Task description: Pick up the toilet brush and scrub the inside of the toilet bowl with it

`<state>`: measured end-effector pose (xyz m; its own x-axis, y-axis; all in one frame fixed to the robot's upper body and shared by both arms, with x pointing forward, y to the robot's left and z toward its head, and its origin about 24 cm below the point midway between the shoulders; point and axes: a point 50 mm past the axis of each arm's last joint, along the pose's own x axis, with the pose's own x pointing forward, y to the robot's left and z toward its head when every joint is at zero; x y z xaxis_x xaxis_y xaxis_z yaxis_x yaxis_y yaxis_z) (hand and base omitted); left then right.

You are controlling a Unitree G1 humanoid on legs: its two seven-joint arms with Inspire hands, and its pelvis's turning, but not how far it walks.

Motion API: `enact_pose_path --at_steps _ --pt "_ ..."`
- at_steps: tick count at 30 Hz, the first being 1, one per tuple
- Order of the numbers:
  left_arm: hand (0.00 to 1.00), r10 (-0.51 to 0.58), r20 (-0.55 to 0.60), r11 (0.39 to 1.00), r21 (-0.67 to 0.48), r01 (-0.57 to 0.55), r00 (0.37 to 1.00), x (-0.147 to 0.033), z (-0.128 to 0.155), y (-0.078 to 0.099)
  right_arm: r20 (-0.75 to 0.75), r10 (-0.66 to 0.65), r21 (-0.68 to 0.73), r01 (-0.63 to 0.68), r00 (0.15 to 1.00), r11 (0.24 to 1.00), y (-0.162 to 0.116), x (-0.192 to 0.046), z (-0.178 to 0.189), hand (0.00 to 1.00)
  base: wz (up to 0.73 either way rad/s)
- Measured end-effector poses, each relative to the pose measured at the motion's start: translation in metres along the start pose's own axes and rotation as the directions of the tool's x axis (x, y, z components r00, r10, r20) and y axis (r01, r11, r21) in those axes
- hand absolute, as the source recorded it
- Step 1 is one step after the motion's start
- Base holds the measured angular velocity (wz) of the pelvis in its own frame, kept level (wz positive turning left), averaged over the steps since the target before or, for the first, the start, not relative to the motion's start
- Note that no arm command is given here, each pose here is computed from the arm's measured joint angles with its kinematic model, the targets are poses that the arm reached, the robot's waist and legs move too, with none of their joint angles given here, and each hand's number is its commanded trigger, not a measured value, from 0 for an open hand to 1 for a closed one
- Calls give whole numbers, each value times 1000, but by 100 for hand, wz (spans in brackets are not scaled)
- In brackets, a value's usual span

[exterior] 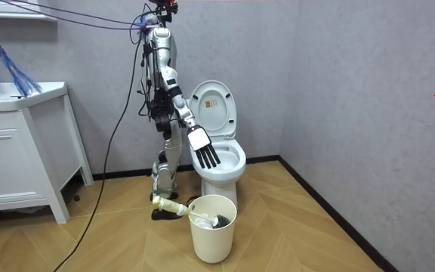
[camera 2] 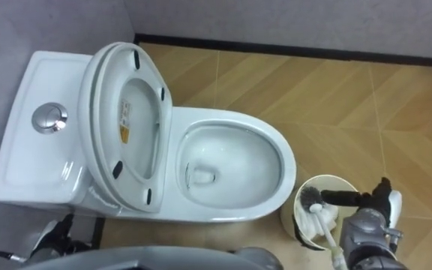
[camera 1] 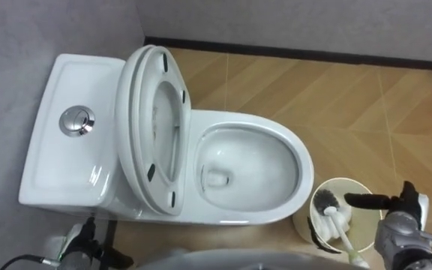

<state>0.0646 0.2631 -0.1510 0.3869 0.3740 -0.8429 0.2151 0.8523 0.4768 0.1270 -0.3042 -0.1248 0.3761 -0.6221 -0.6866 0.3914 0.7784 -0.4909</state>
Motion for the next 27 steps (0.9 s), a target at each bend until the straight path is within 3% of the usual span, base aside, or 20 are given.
enact_pose_path --at_steps 9,15,27 --pt "0 -3 7 1000 7 3 1000 5 12 3 -59 40 -22 -42 997 999 2 3 1 0 2" --pt "0 29 3 999 14 -29 1000 9 17 17 -39 28 -25 -28 999 999 -10 8 14 0 -6" --pt "0 26 23 998 58 -27 999 14 34 18 -134 24 -41 -30 991 999 -13 8 4 0 5"
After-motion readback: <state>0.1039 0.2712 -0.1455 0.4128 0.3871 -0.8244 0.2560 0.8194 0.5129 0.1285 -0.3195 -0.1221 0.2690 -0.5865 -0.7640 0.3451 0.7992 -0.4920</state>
